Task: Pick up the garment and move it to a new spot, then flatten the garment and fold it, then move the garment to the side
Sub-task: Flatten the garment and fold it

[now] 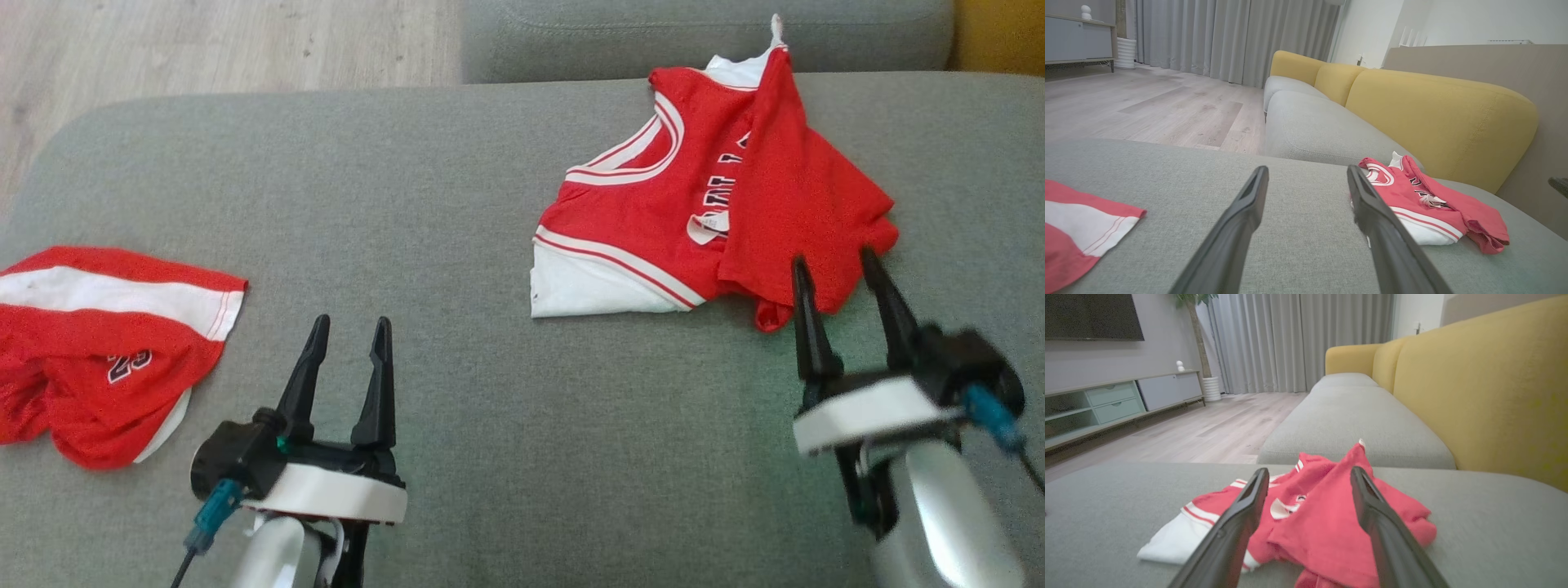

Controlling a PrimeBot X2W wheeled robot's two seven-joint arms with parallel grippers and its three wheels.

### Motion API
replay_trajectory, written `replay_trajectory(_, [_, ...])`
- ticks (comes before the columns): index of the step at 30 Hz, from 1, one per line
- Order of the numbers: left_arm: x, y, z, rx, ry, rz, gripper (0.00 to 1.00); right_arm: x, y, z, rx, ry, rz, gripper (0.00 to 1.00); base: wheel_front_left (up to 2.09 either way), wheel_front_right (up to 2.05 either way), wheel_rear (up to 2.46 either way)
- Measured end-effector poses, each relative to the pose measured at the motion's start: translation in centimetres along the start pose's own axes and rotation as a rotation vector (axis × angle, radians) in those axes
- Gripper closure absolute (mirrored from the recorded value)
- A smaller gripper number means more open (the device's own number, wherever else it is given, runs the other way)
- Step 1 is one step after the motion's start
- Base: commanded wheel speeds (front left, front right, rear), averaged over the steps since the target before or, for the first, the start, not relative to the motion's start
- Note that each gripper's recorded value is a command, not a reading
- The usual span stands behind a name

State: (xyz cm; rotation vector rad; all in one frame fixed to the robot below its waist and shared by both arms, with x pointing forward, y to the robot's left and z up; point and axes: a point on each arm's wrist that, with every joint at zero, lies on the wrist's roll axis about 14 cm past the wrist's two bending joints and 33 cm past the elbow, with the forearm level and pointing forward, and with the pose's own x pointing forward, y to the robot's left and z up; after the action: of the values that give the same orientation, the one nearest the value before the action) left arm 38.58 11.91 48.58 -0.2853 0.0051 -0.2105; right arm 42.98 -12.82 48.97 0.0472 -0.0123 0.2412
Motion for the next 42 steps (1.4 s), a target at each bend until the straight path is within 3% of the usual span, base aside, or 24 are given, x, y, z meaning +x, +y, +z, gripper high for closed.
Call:
replay_trajectory(6, [-0.5,-0.4,-0.5,-0.006,0.013,-0.008,0.0,-2.8,-0.2,-1.3,0.003,0.031,-0.049,0.0,0.0,0.0,0.0])
replay_trajectory(14, [-0.8,-0.5,-0.9,-0.009,0.024,-0.009,0.0,-3.3,0.1,-1.9,0.016,0.049,-0.048,0.0,0.0,0.0,0.0])
replay_trajectory(23, [-1.4,0.7,-1.6,-0.01,0.047,0.03,0.0,-0.9,1.3,-4.9,-0.103,0.152,0.025,0.0,0.0,0.0,0.0])
replay_trajectory(36, [-1.9,2.5,-2.1,-0.017,0.067,0.089,0.0,3.6,2.0,-8.5,-0.142,0.267,0.07,0.0,0.0,0.0,0.0])
replay_trajectory(37, [-2.0,2.7,-2.2,-0.017,0.069,0.096,0.0,3.7,1.9,-8.9,-0.136,0.278,0.065,0.07,0.0,0.0,0.0])
replay_trajectory(38, [-2.1,2.8,-2.3,-0.017,0.072,0.101,0.0,3.9,1.8,-9.1,-0.13,0.287,0.061,0.79,0.0,0.0,0.0])
replay_trajectory(39, [-2.1,2.9,-2.3,-0.017,0.074,0.105,0.0,4.0,1.8,-9.3,-0.126,0.292,0.059,1.0,0.0,0.0,0.0])
replay_trajectory(42, [-2.1,3.0,-2.5,-0.018,0.078,0.108,0.0,4.4,1.8,-9.3,-0.115,0.296,0.056,1.0,0.0,0.0,0.0])
